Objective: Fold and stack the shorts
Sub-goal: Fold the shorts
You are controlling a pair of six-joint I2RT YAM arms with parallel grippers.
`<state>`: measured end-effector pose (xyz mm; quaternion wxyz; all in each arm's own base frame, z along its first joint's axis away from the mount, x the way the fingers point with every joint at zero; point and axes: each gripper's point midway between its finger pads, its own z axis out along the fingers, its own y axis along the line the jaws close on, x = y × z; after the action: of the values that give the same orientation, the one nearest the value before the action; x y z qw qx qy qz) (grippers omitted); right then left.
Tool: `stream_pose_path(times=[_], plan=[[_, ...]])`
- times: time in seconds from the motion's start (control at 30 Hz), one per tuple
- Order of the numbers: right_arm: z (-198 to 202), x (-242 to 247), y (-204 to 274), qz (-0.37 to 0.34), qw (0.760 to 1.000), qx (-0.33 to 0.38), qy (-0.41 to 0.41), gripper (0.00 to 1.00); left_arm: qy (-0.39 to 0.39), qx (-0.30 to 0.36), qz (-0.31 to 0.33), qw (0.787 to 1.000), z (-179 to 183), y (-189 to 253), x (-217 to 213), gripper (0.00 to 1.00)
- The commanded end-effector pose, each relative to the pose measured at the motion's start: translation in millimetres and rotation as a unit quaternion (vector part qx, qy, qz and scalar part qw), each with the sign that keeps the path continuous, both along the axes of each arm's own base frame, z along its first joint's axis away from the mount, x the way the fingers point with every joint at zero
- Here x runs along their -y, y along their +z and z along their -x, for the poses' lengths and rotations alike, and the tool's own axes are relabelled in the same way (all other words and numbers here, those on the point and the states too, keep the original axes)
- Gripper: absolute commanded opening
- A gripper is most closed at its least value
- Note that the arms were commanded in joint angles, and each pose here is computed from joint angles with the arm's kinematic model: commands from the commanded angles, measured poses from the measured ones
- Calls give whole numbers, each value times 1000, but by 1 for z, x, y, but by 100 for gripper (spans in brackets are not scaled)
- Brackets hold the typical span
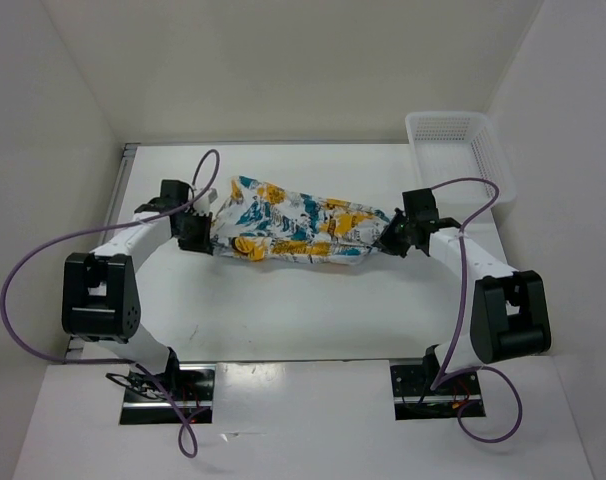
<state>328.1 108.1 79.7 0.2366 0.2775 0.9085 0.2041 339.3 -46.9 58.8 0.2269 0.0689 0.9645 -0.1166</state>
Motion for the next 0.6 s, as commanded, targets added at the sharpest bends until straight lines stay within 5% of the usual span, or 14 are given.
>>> stream_pose_path(times=[0.0, 0.1, 0.13, 0.17, 0.2, 0.4, 0.57], plan=[[-14, 25, -1, 45, 999, 10, -24, 0, 40, -74, -79, 993, 44, -19, -38, 1], [-12, 21, -8, 42, 999, -1, -9, 0, 23, -105, -67, 992, 67, -24, -27, 13], [-12, 21, -8, 45, 999, 0, -4, 0, 20, -115, -61, 991, 72, -24, -25, 22], [-11, 19, -11, 41, 999, -5, 0, 0, 18, -120, -57, 991, 76, -21, -23, 43], [-11, 20, -9, 43, 999, -4, 4, 0, 17, -141, -57, 988, 87, -21, -23, 49], [-5, 24, -13, 58, 998, -16, 7, 0, 22, -131, -20, 991, 87, 32, -19, 56], [-4, 28, -16, 70, 997, -25, 7, 0, -33, 18, 14, 999, 11, 83, 20, 66]])
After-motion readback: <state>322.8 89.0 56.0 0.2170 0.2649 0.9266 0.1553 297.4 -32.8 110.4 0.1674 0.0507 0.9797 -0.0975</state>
